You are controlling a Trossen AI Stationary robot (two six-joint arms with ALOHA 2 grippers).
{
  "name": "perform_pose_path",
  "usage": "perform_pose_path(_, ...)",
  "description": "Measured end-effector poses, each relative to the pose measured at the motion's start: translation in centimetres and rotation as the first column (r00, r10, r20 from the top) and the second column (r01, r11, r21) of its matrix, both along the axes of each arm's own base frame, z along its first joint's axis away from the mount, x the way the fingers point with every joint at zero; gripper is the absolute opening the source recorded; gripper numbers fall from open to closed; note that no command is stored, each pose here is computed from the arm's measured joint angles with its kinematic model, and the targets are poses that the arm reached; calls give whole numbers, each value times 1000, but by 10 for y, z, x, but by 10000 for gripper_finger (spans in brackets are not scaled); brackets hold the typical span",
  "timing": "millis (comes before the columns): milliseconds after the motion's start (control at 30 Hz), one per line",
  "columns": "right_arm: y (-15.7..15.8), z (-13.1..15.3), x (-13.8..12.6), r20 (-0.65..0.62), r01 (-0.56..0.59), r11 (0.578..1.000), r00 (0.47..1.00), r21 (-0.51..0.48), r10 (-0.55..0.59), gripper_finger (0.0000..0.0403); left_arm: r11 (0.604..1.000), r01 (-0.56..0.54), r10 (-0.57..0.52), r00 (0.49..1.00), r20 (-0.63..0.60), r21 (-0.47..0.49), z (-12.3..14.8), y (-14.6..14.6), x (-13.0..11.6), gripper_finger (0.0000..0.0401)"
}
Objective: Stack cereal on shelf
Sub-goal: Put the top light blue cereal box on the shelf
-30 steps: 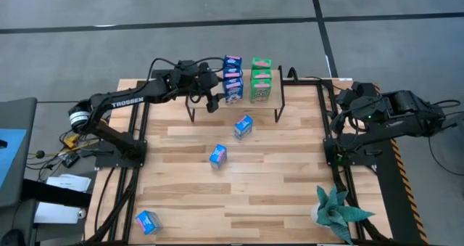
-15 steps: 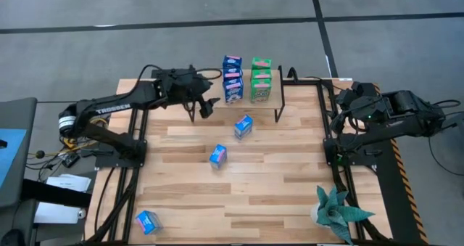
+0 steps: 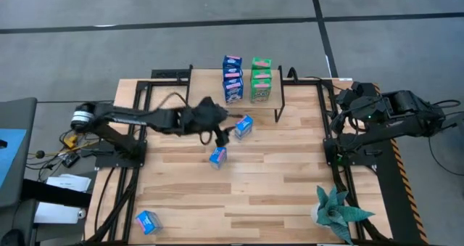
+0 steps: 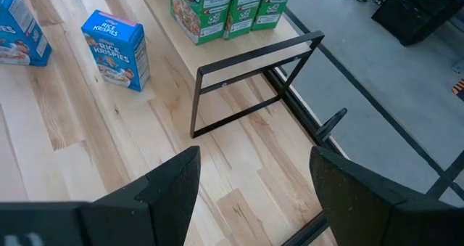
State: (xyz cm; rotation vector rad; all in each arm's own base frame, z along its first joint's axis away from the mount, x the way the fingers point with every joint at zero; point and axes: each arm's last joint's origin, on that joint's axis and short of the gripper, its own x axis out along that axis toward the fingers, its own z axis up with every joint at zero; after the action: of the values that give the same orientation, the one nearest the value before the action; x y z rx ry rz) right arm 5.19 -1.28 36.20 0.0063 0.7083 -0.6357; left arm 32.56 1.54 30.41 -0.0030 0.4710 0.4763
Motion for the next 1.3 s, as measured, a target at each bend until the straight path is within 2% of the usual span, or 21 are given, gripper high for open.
perform_pose_path(233, 0, 0, 0, 0, 0, 1000, 1000, 1, 0, 286, 996, -73, 71, 997, 30, 50, -27, -25, 27, 313)
perform_pose_path(467, 0, 0, 0, 0, 0, 1000, 1000, 1, 0, 286, 979, -201, 201, 980, 14, 41, -56, -26, 40, 313)
perform_pose_path(700, 0, -1, -1, -16, 0, 1000, 1000, 0, 0, 286, 977, -210, 210, 978, 9, 40, -78, -25, 54, 313)
perform_pose_path(1033, 0, -2, -2, -31, -1, 1000, 1000, -1, 1, 286, 961, -277, 277, 961, 11, -1, -93, -18, 59, 313)
perform_pose_path(1300, 0, -3, -4, -54, -1, 1000, 999, -3, 1, 286, 964, -264, 265, 964, 16, -26, -101, -15, 65, 312)
